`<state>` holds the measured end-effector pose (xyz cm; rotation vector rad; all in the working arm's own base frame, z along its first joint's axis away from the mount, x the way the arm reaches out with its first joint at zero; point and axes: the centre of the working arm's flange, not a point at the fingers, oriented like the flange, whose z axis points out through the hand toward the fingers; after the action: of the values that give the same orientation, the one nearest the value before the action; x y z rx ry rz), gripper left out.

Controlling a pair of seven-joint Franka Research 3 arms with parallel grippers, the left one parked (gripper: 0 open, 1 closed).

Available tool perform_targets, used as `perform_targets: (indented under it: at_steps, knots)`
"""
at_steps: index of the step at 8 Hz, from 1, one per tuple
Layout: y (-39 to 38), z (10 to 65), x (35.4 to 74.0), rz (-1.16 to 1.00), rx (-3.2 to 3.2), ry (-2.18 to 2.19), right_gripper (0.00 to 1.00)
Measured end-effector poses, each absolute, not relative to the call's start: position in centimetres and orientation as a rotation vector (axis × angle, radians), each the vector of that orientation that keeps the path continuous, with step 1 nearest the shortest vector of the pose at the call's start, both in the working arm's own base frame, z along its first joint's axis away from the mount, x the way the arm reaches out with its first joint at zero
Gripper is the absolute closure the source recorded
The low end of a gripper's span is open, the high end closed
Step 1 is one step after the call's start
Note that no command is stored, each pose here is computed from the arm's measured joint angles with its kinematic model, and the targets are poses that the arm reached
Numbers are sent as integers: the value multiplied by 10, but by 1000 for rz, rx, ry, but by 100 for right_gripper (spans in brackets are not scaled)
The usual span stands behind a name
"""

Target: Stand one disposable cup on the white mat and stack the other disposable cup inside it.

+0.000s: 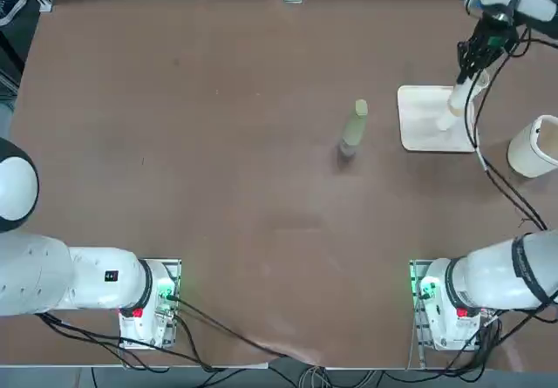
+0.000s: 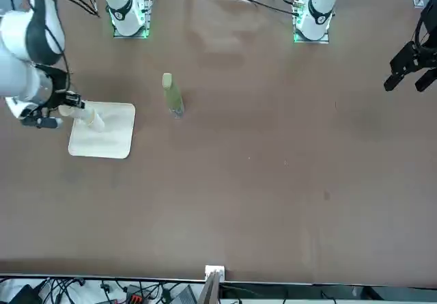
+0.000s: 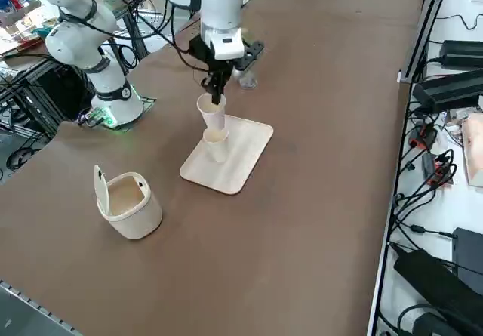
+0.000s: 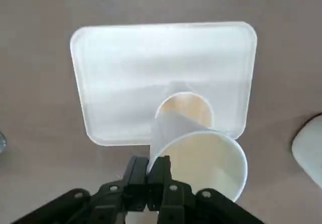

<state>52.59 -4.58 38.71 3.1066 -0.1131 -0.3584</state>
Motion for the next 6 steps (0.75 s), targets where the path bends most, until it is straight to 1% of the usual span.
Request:
perform_targets:
  at_steps: [6]
  knots:
    - [-49,381,524,-334,3072,-83,98]
